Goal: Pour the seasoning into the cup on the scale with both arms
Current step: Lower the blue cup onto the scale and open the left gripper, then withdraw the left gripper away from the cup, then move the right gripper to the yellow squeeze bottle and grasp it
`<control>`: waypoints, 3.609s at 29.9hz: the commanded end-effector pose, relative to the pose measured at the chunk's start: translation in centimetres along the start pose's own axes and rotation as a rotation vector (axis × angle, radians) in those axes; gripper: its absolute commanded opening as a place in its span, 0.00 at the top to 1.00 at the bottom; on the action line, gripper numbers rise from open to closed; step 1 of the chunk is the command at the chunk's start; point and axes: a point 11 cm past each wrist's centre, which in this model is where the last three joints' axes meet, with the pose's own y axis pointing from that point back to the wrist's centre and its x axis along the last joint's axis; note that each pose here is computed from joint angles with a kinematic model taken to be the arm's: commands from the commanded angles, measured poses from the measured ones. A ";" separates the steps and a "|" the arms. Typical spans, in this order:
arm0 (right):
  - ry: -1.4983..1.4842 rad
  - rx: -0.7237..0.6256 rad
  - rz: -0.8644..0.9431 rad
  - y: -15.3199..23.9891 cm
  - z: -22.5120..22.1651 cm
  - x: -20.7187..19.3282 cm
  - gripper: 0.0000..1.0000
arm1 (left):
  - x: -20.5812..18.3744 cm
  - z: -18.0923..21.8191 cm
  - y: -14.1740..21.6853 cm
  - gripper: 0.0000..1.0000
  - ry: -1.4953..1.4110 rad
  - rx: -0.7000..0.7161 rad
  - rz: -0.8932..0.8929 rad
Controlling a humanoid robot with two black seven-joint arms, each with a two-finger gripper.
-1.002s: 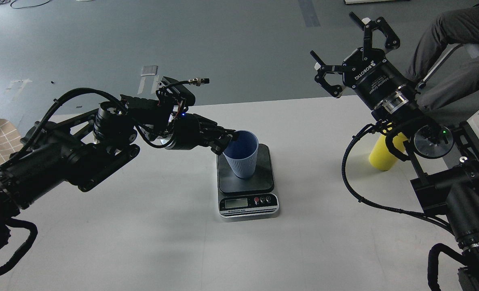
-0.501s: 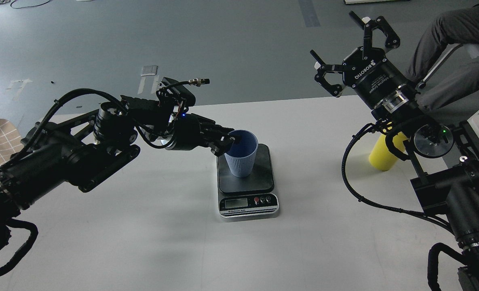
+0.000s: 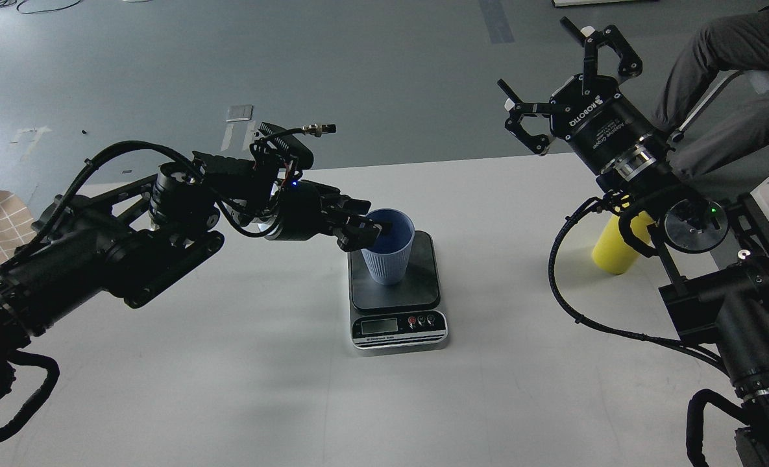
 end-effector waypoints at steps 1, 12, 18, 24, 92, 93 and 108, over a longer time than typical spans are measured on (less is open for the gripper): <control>0.001 0.001 0.001 0.0 -0.1 0.0 0.00 | 0.2 -0.1 0.2 0.28 -0.002 0.004 0.000; 0.002 0.002 -0.002 -0.1 -0.2 -0.1 0.00 | 3.7 0.2 1.4 0.26 0.061 -0.035 0.098; 0.002 0.001 -0.002 -0.1 -0.1 -0.1 0.00 | 5.8 0.4 2.8 0.22 0.230 -0.120 0.197; 0.002 0.001 -0.002 0.0 -0.1 -0.1 0.00 | 8.3 -0.3 6.0 0.20 0.609 -0.305 0.437; -0.288 0.354 0.275 26.3 -4.4 3.6 0.00 | -9.6 -11.9 15.6 0.02 1.756 -0.517 1.397; -0.301 0.359 0.281 26.5 -4.0 3.7 0.00 | -9.6 -11.9 15.6 0.02 1.756 -0.516 1.397; -0.502 0.395 0.454 27.7 3.2 9.9 0.00 | -10.1 -11.7 15.4 0.02 1.765 -0.511 1.393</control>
